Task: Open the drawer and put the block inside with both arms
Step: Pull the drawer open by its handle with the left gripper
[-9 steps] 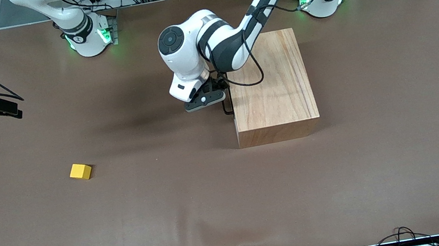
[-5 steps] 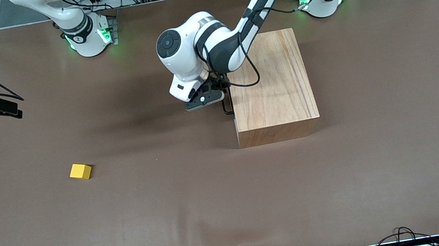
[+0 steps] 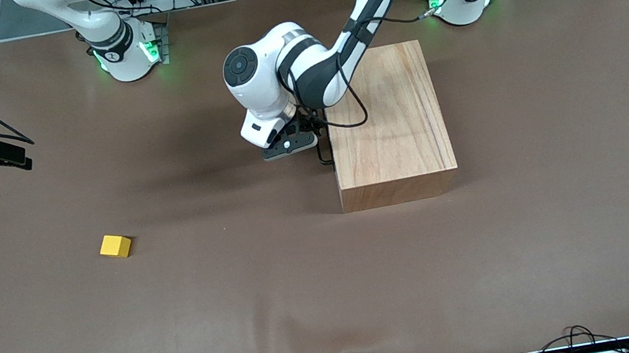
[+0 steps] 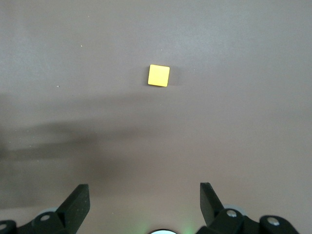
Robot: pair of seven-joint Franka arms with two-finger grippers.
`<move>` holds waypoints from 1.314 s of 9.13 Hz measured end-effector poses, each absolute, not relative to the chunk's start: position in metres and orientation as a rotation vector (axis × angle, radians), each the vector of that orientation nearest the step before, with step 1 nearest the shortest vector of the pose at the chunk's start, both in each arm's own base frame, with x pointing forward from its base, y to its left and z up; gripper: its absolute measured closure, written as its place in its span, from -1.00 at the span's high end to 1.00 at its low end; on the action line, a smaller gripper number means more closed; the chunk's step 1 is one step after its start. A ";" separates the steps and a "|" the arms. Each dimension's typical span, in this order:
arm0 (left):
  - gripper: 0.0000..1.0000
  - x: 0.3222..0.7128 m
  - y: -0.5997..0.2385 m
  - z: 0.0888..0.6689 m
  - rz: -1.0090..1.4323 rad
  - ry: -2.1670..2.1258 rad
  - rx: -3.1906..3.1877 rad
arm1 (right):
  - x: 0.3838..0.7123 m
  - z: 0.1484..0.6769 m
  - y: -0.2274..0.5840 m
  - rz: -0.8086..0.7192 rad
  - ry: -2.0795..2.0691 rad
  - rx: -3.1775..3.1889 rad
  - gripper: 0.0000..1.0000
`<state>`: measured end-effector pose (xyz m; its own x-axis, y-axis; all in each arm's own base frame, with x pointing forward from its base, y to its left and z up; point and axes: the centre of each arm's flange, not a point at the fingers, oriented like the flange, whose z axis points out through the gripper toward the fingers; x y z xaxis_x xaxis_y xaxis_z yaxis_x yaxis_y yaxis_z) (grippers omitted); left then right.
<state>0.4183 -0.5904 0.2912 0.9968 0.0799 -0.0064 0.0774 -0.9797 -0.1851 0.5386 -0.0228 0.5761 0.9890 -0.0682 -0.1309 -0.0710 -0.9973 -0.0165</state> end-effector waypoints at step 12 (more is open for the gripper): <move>1.00 0.368 -0.647 0.311 -0.056 -0.008 -3.123 | 0.538 0.576 -0.022 0.209 0.108 -3.112 1.00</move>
<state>0.3678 -0.6468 0.3110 0.9993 0.0047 0.0359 0.0053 -0.9998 -0.0175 0.5382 -0.0225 0.5757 0.9886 -0.0675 -0.1344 -0.0704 -0.9974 -0.0164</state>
